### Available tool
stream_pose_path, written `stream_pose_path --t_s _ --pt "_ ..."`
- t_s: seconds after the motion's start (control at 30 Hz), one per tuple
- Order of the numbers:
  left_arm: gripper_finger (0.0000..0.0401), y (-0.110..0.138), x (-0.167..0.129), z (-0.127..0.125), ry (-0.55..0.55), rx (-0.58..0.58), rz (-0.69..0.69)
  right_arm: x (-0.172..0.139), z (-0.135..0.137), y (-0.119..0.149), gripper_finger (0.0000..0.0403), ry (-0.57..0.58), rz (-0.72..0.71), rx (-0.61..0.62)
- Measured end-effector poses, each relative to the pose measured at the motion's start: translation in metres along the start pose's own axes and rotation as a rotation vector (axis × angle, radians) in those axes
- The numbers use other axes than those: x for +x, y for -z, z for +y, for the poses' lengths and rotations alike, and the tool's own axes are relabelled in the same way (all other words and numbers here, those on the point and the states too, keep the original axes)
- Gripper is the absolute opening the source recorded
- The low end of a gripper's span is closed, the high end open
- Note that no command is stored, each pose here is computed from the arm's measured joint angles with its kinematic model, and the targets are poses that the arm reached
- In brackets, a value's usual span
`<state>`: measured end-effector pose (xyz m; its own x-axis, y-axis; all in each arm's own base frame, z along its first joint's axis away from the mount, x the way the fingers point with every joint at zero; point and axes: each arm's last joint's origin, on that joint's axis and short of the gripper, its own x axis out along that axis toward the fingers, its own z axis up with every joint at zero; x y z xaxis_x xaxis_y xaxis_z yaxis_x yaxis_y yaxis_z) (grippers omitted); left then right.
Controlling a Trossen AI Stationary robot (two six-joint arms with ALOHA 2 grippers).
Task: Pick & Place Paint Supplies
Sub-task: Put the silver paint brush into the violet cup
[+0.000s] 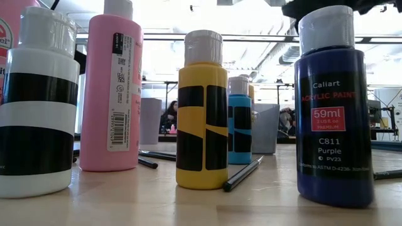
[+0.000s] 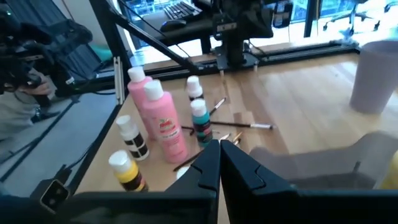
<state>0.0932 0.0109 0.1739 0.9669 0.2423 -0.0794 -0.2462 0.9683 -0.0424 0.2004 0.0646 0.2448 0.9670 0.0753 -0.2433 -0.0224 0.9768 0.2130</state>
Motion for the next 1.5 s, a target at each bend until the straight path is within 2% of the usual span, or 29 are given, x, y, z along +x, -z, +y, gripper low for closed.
stream_pose_path --t_s 0.23,0.4,0.8,1.0,1.2,1.5 --pt "0.0 0.0 0.0 0.0 0.002 0.001 0.001 -0.001 -0.002 0.024 0.0002 -0.006 0.047 0.089" --pt "0.0 0.0 0.0 0.0 0.002 0.003 0.001 -0.001 -0.003 0.028 0.0002 -0.008 0.063 0.137" --pt "0.0 0.0 0.0 0.0 0.002 0.001 0.001 -0.001 -0.003 0.029 0.0002 -0.002 0.064 0.113" --pt "0.0 0.0 0.0 0.0 0.002 0.0 0.001 -0.001 -0.004 0.029 0.0002 0.039 0.05 0.099" --pt "0.0 0.0 0.0 0.0 0.002 -0.003 0.001 -0.001 -0.005 0.029 0.0002 0.045 0.049 0.031" --pt "0.0 0.001 0.0 0.0 0.002 -0.002 0.001 -0.001 -0.005 0.029 0.0002 0.045 0.049 0.041"
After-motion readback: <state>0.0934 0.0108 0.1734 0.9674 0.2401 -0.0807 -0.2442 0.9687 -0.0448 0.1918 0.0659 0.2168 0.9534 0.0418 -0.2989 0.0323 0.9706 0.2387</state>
